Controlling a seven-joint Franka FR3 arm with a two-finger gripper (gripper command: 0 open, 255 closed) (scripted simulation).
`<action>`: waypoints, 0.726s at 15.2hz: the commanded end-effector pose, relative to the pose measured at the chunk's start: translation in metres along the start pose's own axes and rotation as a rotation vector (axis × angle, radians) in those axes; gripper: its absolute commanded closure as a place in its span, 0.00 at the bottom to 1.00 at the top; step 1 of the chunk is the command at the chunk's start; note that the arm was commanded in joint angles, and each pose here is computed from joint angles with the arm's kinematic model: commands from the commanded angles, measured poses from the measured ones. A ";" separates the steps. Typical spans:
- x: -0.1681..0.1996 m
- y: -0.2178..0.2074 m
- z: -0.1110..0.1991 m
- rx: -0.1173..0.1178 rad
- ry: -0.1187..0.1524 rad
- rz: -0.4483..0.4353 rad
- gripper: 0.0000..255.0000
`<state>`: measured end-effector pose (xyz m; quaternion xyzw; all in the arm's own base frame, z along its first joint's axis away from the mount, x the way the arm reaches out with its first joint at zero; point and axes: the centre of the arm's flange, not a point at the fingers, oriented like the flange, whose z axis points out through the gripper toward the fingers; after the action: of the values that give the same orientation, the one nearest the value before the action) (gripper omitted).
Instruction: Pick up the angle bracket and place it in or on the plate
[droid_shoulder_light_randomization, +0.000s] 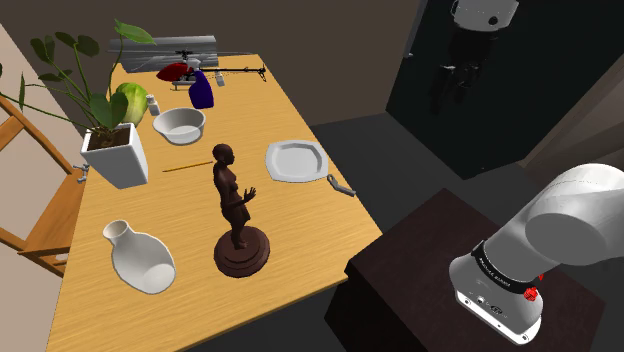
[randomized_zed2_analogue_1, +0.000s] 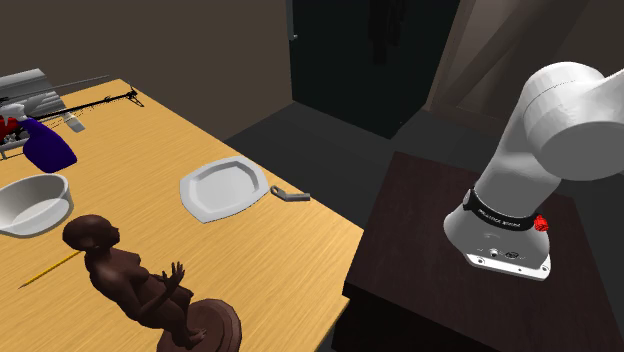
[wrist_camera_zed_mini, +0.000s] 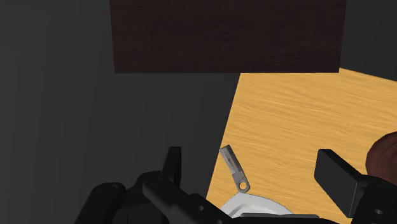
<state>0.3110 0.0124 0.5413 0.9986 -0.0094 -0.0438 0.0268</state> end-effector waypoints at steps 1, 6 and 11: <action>0.000 0.000 0.000 0.000 0.000 0.000 0.00; 0.031 0.001 0.057 0.005 0.013 -0.074 0.00; 0.063 0.000 0.113 0.010 0.027 -0.148 0.00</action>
<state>0.3574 0.0043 0.4352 0.9976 0.0566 -0.0346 0.0192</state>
